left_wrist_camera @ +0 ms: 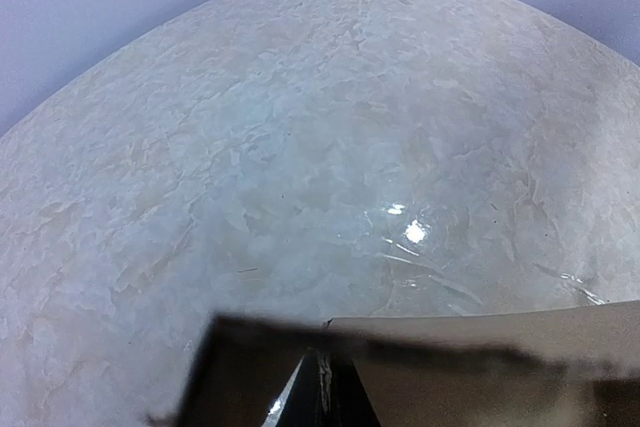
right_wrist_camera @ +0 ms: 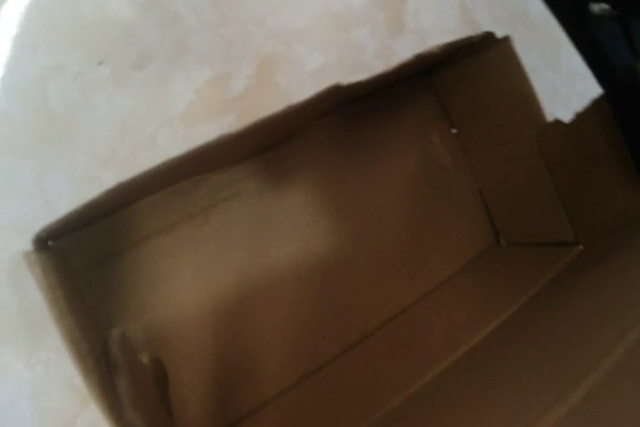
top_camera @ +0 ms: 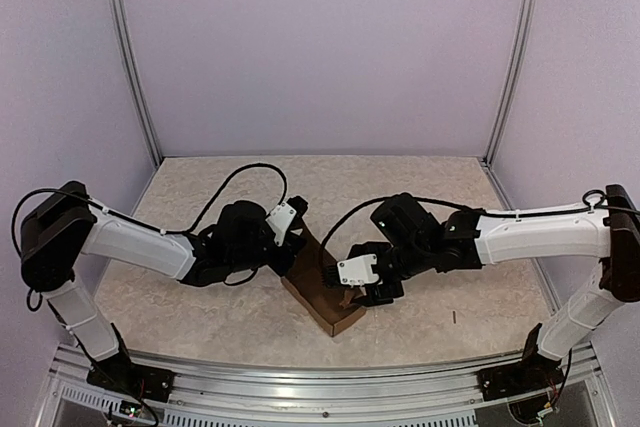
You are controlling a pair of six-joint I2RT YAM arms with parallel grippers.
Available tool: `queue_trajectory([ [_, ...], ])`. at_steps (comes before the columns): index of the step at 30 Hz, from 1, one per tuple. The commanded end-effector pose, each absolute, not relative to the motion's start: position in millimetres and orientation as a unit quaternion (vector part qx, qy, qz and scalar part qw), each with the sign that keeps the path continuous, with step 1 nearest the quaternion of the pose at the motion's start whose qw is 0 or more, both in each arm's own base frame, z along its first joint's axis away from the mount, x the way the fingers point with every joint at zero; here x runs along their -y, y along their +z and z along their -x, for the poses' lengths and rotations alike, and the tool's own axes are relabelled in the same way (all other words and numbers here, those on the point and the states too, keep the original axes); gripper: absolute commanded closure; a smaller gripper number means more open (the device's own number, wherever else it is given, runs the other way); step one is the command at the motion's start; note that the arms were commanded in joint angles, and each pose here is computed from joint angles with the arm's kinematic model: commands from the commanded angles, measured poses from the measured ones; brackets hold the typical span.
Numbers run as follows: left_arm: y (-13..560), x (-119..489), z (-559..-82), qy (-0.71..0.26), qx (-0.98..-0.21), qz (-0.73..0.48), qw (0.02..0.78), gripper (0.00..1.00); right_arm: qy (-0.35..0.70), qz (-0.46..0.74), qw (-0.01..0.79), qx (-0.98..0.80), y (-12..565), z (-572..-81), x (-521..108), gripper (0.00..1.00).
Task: Fold the paper box
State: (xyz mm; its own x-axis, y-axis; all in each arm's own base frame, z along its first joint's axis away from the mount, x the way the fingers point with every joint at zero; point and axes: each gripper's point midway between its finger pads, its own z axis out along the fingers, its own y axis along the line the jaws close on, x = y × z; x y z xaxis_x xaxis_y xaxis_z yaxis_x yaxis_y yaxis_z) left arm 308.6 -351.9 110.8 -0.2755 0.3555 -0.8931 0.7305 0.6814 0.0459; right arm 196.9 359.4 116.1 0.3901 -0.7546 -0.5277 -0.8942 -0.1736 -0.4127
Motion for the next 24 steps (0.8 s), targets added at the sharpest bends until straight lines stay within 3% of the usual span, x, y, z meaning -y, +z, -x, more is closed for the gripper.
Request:
queue_trajectory([
  [1,89,346,-292,-0.180,-0.792,-0.355,0.464,0.97,0.088,0.779,0.329,-0.526,110,-188,-351,0.30],
  [10,78,340,-263,-0.170,-0.793,-0.358,0.463,0.92,0.099,0.787,0.323,-0.516,113,-181,-349,0.28],
  [24,86,312,-234,-0.157,-0.794,-0.345,0.475,0.68,0.052,0.835,0.297,-0.460,104,-159,-344,0.24],
])
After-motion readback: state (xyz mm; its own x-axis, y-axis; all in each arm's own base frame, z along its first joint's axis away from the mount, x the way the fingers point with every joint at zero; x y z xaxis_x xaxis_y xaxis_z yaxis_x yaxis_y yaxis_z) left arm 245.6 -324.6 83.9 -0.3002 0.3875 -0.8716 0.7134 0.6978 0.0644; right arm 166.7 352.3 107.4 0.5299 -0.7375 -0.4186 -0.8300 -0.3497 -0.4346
